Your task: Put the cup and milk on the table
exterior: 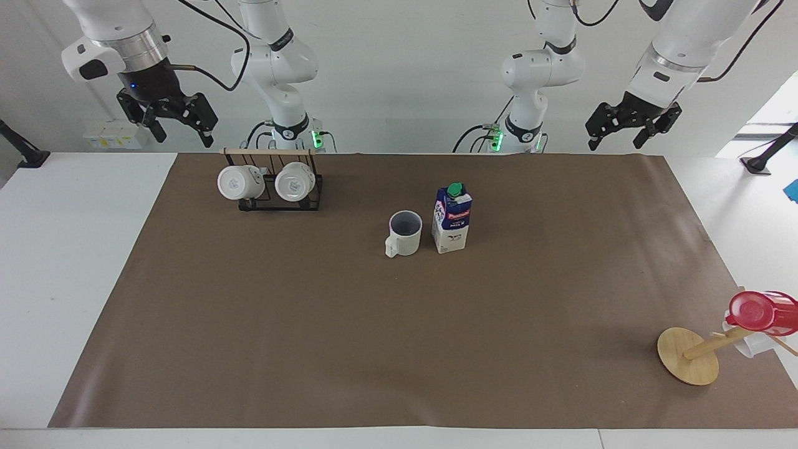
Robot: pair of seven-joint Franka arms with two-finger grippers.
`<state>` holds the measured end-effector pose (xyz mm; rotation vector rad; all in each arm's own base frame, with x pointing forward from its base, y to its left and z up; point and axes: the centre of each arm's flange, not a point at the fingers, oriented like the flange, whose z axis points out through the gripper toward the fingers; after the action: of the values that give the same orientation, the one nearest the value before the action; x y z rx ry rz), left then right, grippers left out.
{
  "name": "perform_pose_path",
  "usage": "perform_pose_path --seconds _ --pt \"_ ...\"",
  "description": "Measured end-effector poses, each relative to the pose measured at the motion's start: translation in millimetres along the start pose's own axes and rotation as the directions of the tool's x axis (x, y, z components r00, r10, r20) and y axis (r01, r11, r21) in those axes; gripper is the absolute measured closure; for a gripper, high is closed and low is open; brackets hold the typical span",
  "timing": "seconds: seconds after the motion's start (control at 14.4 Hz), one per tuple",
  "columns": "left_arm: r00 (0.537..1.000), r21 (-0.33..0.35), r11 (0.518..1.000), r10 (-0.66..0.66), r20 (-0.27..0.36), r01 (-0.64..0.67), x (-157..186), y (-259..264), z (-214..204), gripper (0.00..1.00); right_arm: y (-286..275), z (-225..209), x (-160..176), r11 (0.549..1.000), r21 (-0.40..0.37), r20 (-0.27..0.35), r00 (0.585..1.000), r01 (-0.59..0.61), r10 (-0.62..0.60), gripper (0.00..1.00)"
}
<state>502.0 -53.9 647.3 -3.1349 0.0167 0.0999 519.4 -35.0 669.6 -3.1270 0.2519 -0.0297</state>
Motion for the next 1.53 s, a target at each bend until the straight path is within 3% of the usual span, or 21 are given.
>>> perform_pose_path --seconds 1.53 --pt "1.0 -0.004 1.0 -0.017 -0.004 0.017 1 -12 -2 0.0 0 0 0 1.0 0.0 0.0 1.0 0.0 0.0 0.0"
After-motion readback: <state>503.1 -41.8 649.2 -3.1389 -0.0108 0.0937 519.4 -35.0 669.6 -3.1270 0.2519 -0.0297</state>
